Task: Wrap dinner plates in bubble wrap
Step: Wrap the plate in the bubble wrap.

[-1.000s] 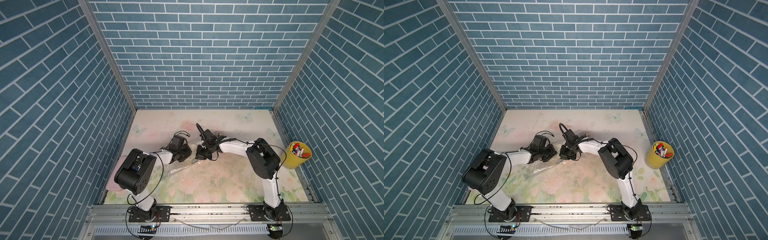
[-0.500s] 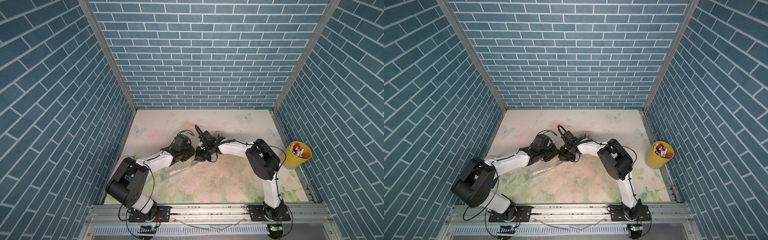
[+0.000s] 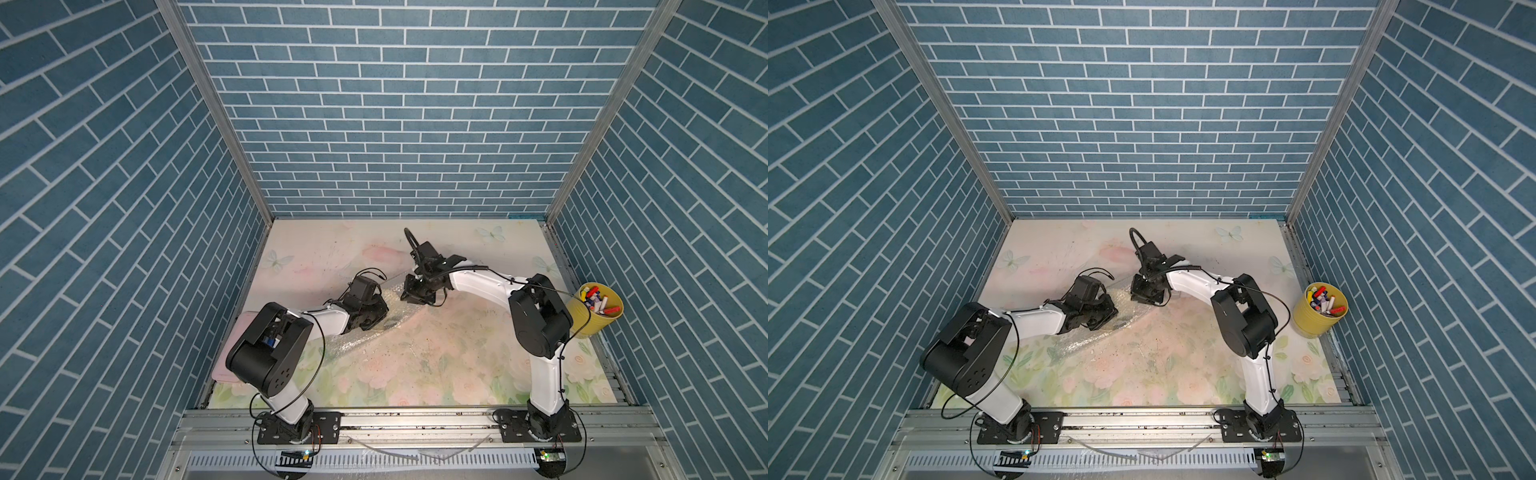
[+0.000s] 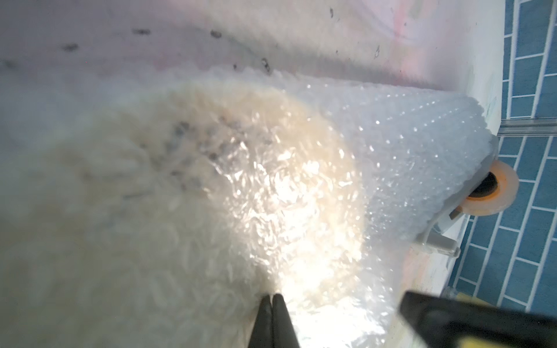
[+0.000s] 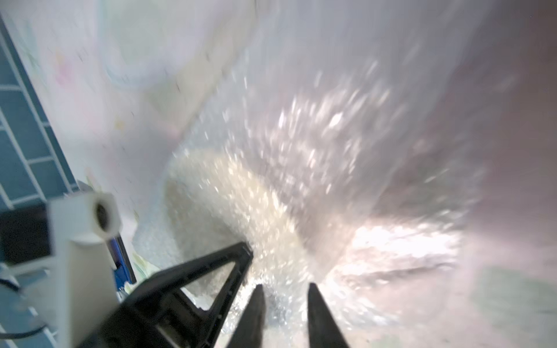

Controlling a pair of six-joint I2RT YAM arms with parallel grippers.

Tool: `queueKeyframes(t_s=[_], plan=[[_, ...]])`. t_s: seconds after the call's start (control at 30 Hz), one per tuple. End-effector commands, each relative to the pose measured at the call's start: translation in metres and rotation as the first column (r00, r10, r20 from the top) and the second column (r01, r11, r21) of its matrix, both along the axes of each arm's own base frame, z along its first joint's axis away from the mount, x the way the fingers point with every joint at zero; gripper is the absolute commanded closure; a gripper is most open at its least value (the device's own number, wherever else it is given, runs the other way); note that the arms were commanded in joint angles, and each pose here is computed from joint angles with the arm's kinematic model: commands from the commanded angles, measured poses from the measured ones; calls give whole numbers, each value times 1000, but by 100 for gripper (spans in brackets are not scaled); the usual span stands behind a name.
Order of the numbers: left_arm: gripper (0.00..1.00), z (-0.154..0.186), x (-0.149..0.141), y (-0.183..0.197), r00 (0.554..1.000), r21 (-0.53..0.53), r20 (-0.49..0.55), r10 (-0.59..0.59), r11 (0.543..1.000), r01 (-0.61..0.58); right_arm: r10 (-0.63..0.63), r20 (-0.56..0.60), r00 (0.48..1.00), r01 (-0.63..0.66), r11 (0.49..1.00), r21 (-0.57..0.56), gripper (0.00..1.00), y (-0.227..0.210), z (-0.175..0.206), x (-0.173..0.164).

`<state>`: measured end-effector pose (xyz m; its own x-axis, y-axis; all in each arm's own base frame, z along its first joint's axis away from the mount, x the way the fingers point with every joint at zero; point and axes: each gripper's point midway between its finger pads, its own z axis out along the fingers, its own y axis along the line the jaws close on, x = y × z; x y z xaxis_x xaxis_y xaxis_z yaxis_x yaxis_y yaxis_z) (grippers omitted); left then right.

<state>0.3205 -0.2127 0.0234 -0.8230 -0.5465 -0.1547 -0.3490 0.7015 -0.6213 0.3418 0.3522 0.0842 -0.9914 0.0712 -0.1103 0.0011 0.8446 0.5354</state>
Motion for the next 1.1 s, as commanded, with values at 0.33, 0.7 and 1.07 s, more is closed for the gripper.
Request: queueKeyframes(t_s=[0.33,0.7,1.07], plan=[[97,-33,-21,28,991,103,-116,65,993,-53,-62,26,998,64,993,-98,52,-48,-1,97],[97,-34,-21,27,991,98,-120,62,994,-50,-111,-15,994,109,990,-89,63,-43,-30,126],[98,-36,-26,29,990,101,-127,61,994,-48,-69,33,997,70,997,-32,100,-30,-14,138]])
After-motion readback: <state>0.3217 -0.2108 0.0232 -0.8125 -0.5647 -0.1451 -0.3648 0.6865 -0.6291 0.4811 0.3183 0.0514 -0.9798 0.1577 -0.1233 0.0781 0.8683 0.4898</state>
